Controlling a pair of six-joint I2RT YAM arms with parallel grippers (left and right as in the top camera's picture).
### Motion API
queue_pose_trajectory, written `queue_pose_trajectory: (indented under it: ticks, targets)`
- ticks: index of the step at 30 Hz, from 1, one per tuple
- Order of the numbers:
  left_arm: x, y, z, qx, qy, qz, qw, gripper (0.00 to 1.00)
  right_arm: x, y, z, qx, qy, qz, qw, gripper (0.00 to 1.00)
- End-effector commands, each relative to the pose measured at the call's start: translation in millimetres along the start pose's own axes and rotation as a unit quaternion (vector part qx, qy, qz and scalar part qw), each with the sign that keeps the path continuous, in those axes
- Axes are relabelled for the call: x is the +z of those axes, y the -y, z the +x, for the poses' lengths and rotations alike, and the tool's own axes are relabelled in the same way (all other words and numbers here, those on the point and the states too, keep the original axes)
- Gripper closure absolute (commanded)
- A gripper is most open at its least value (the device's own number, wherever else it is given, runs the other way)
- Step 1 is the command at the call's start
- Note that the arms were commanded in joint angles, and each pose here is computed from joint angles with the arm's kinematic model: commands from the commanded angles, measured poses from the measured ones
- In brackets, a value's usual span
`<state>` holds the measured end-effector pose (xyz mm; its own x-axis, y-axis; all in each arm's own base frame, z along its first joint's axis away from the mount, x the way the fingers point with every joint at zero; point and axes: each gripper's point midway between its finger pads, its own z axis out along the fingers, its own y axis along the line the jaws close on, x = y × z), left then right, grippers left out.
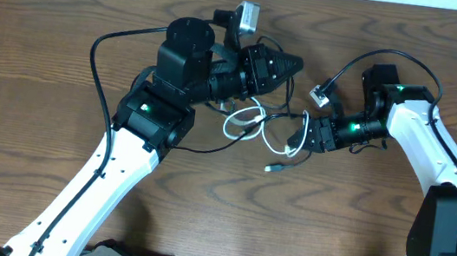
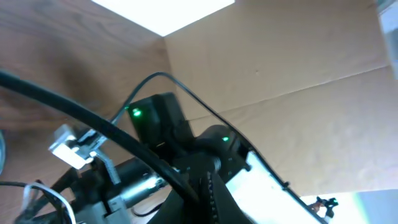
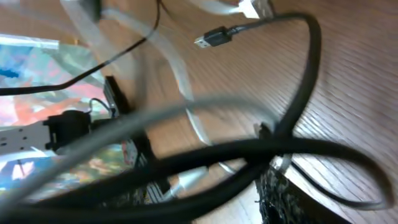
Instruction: Untangle cables
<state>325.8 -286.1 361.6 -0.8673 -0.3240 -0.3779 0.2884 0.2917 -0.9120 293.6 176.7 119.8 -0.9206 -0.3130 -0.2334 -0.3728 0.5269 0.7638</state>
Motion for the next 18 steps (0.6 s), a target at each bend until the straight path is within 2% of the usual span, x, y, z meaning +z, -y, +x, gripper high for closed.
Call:
queue_pose_trajectory:
  ticks: [1, 6, 12, 18]
  targets:
    - [-0.4, 12.7, -0.9, -0.027, -0.005, 0.021, 0.999, 0.92, 1.1, 4.6, 0.1, 0.005, -0.005, 0.014, 1.000, 0.48]
    - [-0.6, 14.2, -1.6, -0.036, -0.004, 0.024, 0.999, 0.92, 0.8, 10.0, 1.7, 0.006, -0.010, 0.030, 0.999, 0.51]
    - [-0.9, 19.9, -3.9, -0.036, 0.000, 0.035, 0.999, 0.92, -3.1, 37.1, 6.5, 0.051, -0.022, 0.109, 0.992, 0.52]
    - [-0.9, 19.9, -3.8, -0.039, -0.001, 0.035, 0.999, 0.92, -18.7, 80.1, 6.9, 0.162, -0.002, 0.239, 0.957, 0.51]
